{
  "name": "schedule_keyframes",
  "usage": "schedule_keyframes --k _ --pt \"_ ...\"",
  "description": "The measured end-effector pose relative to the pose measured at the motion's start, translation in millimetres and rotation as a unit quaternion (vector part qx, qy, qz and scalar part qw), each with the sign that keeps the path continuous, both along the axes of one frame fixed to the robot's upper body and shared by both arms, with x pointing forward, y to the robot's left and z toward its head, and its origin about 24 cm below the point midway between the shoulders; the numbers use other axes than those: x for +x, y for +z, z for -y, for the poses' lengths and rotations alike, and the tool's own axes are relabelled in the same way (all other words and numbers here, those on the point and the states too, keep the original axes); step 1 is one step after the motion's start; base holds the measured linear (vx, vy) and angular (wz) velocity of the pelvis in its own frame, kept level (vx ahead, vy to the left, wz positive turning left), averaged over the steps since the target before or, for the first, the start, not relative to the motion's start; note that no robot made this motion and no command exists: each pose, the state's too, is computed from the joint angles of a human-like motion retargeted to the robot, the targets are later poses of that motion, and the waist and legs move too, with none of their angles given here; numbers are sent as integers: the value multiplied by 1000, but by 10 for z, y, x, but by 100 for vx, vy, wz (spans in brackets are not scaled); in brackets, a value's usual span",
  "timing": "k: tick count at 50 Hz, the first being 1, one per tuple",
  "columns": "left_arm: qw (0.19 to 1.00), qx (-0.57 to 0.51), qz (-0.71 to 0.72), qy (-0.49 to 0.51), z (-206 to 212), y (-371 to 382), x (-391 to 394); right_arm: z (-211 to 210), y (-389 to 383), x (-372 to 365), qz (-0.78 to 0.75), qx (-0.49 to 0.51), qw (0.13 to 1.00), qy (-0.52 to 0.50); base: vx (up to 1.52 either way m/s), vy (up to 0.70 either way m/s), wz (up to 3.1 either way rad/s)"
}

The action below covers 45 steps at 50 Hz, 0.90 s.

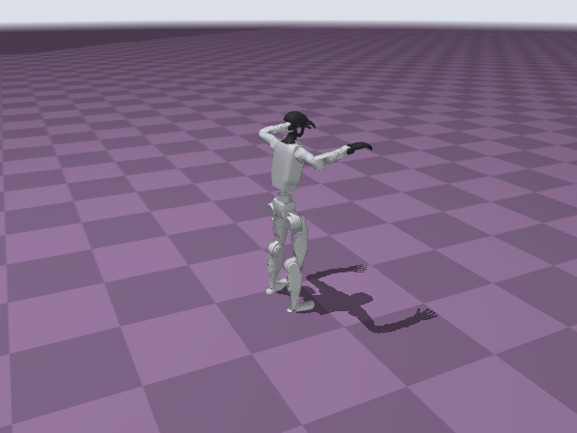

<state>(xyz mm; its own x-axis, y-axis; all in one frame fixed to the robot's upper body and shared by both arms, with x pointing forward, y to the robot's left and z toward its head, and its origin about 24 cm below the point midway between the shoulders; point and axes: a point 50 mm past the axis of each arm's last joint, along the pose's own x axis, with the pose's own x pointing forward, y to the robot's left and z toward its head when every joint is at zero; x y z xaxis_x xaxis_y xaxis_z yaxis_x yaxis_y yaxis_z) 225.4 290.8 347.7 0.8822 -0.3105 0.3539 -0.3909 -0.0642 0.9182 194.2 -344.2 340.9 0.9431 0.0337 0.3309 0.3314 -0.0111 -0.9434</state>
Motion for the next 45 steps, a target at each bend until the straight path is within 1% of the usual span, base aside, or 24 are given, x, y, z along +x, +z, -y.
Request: schedule_keyframes --k 23,38,45 --pt "1000 7 -21 -1 22 -66 44 -46 -101 101 -24 14 999 16 0 1 0" --pt "999 -30 -24 -16 19 -138 32 -56 -160 109 -25 20 999 21 6 2 -4" --pt "999 0 -28 -27 123 -155 55 -37 -187 112 -19 30 999 28 10 2 19"
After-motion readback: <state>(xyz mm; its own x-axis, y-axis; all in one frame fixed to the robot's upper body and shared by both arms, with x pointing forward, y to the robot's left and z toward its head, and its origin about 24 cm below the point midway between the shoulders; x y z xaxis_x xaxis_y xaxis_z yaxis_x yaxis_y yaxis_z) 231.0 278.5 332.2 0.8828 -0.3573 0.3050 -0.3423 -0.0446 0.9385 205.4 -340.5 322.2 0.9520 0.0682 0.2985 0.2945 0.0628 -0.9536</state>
